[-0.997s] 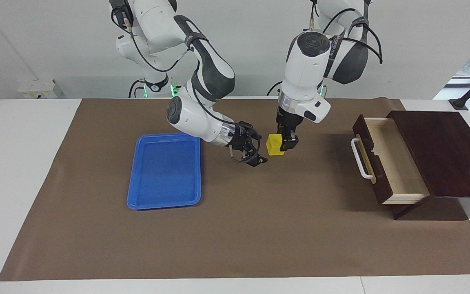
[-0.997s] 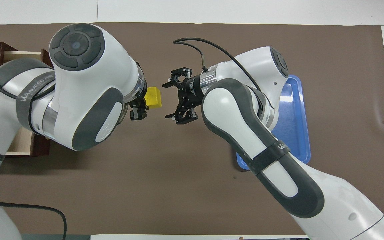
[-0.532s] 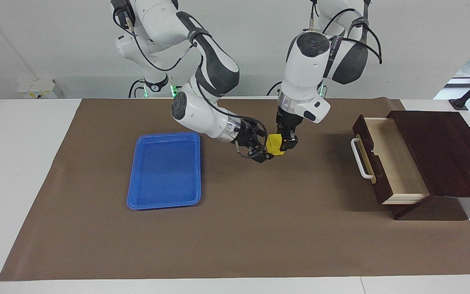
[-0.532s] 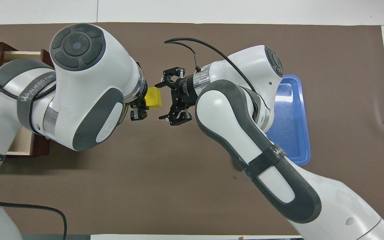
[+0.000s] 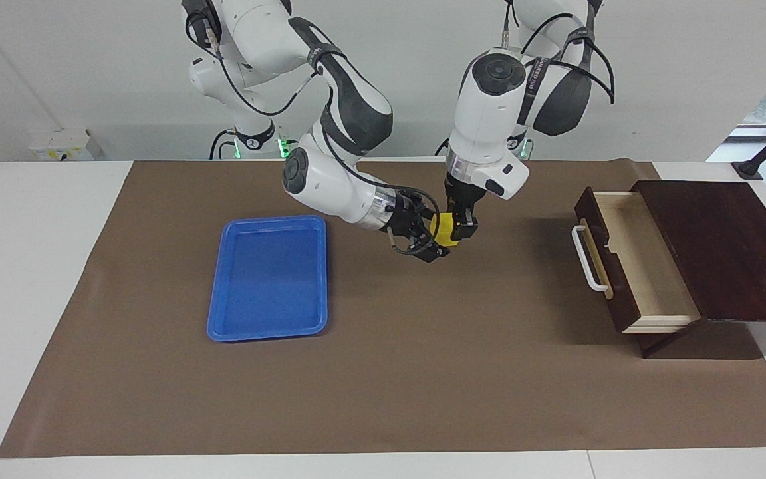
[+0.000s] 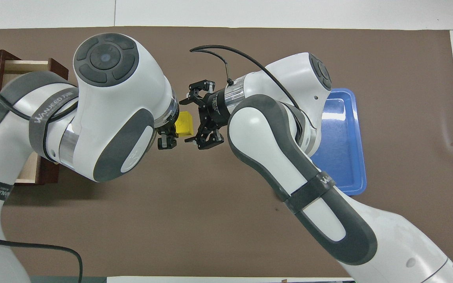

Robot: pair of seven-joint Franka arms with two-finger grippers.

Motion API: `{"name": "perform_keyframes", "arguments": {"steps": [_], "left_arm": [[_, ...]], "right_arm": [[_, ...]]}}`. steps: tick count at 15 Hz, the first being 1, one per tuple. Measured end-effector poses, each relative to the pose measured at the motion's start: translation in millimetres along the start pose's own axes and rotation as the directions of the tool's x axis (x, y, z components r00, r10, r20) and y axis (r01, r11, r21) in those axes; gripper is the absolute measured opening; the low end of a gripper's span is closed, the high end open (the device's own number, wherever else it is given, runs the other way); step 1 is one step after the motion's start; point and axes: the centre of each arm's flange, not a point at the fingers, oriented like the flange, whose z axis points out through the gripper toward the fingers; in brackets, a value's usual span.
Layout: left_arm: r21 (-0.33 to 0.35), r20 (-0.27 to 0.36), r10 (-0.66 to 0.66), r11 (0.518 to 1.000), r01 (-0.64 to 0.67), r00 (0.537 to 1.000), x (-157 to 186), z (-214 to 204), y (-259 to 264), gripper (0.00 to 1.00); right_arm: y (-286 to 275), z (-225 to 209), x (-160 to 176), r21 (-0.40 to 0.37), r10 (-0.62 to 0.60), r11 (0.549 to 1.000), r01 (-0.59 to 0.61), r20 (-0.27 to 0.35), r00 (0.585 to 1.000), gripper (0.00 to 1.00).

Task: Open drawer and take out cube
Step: 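Close the right gripper on the yellow cube beside the left gripper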

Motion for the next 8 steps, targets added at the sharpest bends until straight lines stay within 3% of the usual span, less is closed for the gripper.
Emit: {"name": "perform_keyframes", "arguments": {"steps": [6, 7, 8], "left_arm": [[0.018, -0.011, 0.003, 1.000, -0.003, 1.000, -0.5, 1.9, -3.0, 0.55], [0.018, -0.012, 0.003, 1.000, -0.003, 1.000, -0.5, 1.9, -3.0, 0.55], [0.016, -0.012, 0.000, 1.000, 0.000, 1.000, 1.0, 1.9, -1.8, 0.55]], "right_arm": [[-0.3, 2.8, 2.3, -0.003, 0.003, 1.000, -0.003, -0.002, 1.000, 0.98], [-0.3, 3.1, 2.6, -0.004, 0.004, 1.000, -0.004, -0.002, 1.000, 0.95], [0.7, 4.1, 2.5, -0.013, 0.005, 1.000, -0.005, -0.002, 1.000, 0.86]]}}
